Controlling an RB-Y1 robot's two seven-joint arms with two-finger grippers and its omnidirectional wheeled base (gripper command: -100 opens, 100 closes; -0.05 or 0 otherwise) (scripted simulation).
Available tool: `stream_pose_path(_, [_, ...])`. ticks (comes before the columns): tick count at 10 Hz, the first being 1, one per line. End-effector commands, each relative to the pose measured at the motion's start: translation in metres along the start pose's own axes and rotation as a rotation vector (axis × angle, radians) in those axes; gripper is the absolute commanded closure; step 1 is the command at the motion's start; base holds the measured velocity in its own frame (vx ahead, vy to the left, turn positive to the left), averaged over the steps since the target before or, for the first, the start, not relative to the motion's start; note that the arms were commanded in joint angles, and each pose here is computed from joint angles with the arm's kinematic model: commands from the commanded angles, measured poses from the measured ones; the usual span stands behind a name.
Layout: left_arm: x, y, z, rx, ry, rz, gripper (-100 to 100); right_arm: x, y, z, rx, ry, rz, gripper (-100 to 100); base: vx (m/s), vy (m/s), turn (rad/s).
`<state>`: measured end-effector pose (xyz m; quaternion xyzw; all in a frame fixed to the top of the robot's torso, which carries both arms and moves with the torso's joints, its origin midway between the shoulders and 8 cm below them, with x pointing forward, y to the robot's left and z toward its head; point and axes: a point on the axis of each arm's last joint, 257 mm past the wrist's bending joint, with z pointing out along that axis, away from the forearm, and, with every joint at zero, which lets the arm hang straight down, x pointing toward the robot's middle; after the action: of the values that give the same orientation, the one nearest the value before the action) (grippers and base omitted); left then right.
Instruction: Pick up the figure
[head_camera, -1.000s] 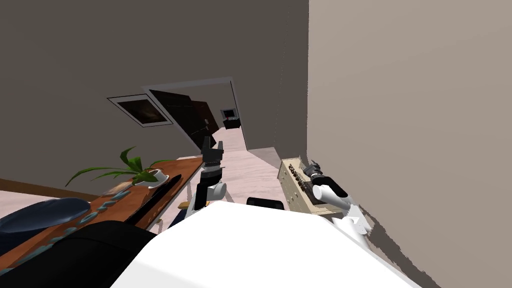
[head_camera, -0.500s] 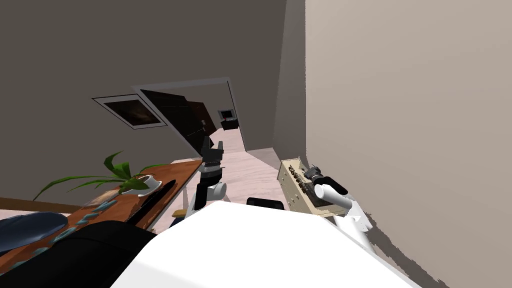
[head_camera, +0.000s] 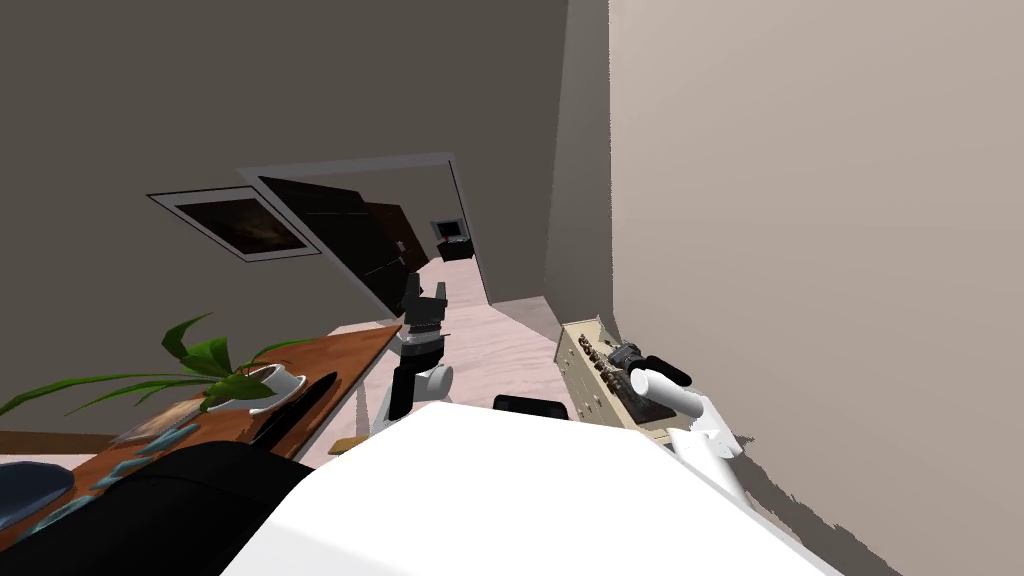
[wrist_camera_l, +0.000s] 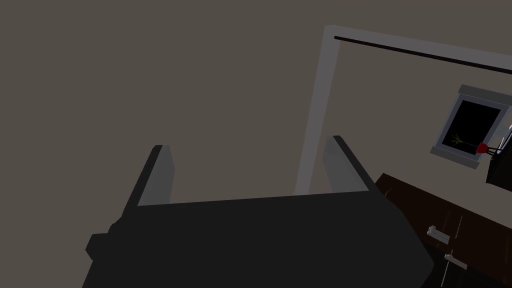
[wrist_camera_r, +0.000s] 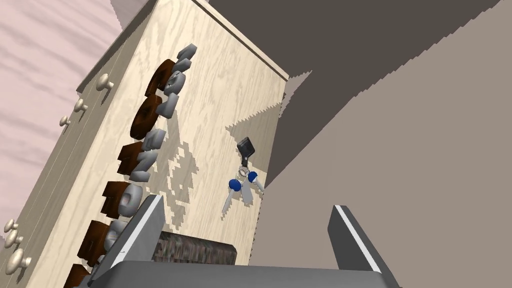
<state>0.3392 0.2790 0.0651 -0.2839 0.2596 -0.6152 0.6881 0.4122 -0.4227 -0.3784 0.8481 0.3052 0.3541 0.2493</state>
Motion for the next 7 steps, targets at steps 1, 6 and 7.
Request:
stream_pose_path(1, [0.000, 0.000, 0.000, 0.000, 0.000, 0.000, 0, -0.003, -0.006, -0.002, 0.024, -0.016, 0.005, -100, 0.028, 0.005, 0.006])
stream_pose_path(6, [0.000, 0.000, 0.000, 0.000, 0.000, 0.000, 0, -0.050, -0.038, 0.004, 0.170, -0.141, 0.104, -100, 0.083, 0.028, -0.050])
stream_pose_path(7, [0.000, 0.000, 0.000, 0.000, 0.000, 0.000, 0, -0.052, -0.042, 0.003, 0.188, -0.151, 0.104, -100, 0.086, 0.024, -0.034])
